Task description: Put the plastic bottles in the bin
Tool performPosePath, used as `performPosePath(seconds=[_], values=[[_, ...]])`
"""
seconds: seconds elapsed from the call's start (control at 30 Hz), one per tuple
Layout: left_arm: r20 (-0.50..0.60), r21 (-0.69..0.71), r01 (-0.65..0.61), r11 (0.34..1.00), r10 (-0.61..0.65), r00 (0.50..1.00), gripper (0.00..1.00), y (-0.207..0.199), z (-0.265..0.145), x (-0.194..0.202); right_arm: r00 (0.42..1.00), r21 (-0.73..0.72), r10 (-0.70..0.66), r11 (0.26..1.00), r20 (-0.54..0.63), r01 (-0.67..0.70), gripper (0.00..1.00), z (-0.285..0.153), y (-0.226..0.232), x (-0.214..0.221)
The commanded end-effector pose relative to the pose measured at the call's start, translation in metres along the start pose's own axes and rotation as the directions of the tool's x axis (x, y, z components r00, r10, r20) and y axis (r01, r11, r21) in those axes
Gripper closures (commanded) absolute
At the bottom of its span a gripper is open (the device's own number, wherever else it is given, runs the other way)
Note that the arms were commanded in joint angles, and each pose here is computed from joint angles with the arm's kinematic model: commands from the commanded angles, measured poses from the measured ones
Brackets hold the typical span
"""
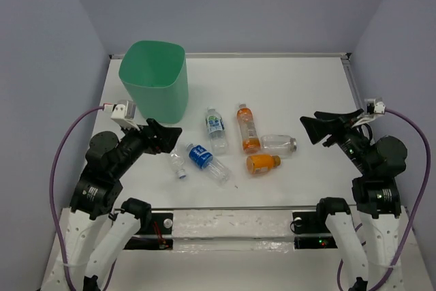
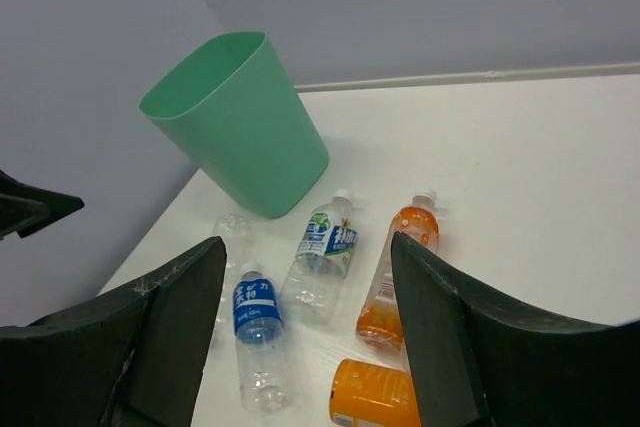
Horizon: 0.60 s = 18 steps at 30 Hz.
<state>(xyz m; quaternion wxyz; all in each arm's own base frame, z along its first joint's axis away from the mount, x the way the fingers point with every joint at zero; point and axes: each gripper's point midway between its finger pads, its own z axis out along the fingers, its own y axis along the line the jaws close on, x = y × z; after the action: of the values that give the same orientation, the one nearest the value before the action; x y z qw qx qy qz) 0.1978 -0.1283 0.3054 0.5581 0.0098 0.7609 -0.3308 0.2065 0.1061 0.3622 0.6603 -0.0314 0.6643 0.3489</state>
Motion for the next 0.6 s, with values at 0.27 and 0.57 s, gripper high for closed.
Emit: performPosePath(seconds=[0.27,0.57], values=[[-0.181,-0.495,0.117,0.861,-0.233,0.955,0.01,0.081,-0.007,0.056,0.998,-0.020,0.035,0.999,-0.046,-0.036,0.27,-0.001,-0.006,0.026],[-0.138,-0.671,0.169,0.722,-0.345,0.929,0.01,0.128,0.017,0.097,0.987,-0.037,0.104,0.993,-0.124,-0.109,0.27,0.004,-0.017,0.060]])
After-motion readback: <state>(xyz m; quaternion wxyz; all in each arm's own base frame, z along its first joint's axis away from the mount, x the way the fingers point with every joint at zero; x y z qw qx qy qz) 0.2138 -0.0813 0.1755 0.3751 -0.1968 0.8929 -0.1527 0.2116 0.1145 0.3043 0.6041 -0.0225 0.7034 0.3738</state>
